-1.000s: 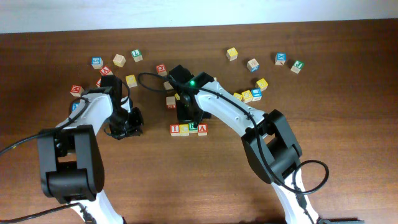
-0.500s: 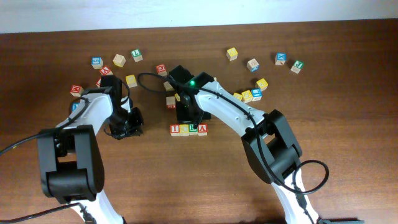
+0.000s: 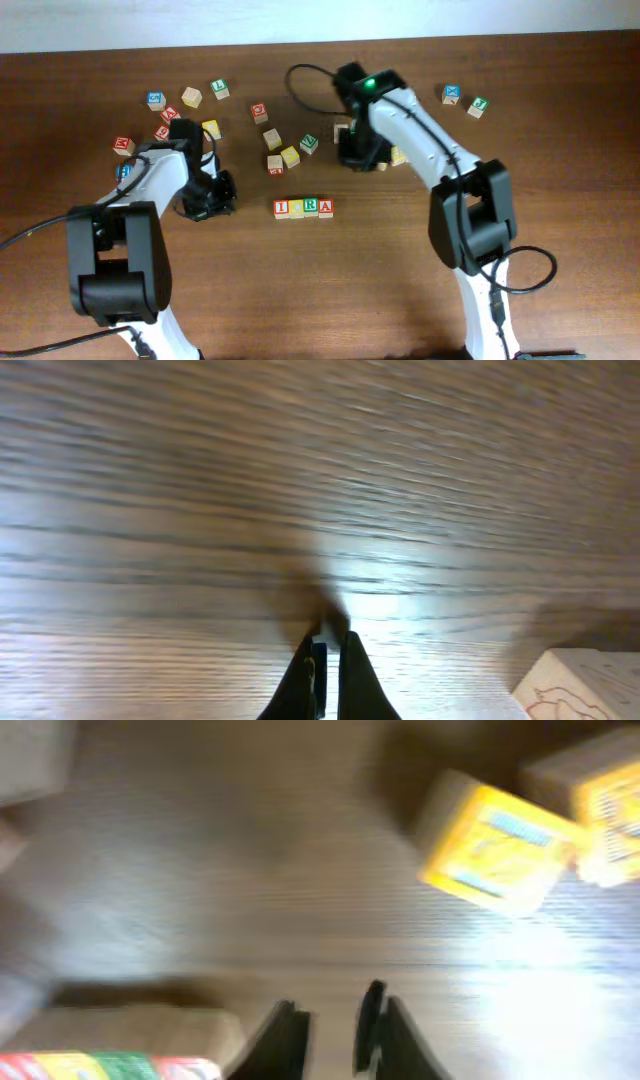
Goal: Spell out ICRA
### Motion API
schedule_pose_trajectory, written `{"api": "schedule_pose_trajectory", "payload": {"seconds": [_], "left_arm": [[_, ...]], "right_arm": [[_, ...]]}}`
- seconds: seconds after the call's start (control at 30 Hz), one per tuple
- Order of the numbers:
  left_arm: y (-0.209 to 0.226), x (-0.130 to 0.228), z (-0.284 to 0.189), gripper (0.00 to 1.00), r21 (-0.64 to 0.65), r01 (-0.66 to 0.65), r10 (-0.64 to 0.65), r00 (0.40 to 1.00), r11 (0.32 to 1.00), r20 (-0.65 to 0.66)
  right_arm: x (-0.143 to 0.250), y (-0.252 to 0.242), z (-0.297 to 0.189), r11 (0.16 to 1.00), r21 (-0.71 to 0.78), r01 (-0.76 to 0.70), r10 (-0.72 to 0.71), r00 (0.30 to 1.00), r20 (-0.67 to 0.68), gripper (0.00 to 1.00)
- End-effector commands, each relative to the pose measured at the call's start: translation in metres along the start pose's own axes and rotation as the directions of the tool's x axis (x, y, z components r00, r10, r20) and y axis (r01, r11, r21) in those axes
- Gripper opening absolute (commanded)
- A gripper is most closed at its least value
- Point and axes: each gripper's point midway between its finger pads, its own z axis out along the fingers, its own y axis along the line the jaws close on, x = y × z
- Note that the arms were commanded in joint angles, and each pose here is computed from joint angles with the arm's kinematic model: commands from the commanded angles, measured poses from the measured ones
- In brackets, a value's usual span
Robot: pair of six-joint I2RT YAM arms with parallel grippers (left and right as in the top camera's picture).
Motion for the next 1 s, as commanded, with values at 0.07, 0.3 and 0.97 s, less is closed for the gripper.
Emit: {"api": "schedule_pose_trajectory", "payload": {"seconds": [0.07, 0.3, 0.97], "left_arm": [[-0.029, 0.014, 0.017, 0.0, -0.012, -0.089, 0.089, 0.996, 0.996, -0.025], [-0.046, 0.023, 0.021, 0.0, -0.013, -0.135, 0.134, 0.99, 0.991, -0.035], [-0.062, 0.026, 0.023, 0.0, 0.026, -0.168, 0.168, 0.985, 0.986, -0.028]], "right_arm": [[0.044, -0.012, 0.029, 0.999, 0.03, 0.041, -0.035, 0.983, -0.18, 0.12], [0.062, 0.026, 0.061, 0.996, -0.091, 0.027, -0.045, 0.979, -0.199, 0.08], [0.056, 0.025, 0.056, 0.997, -0.07, 0.037, -0.049, 0.984, -0.173, 0.04]]}}
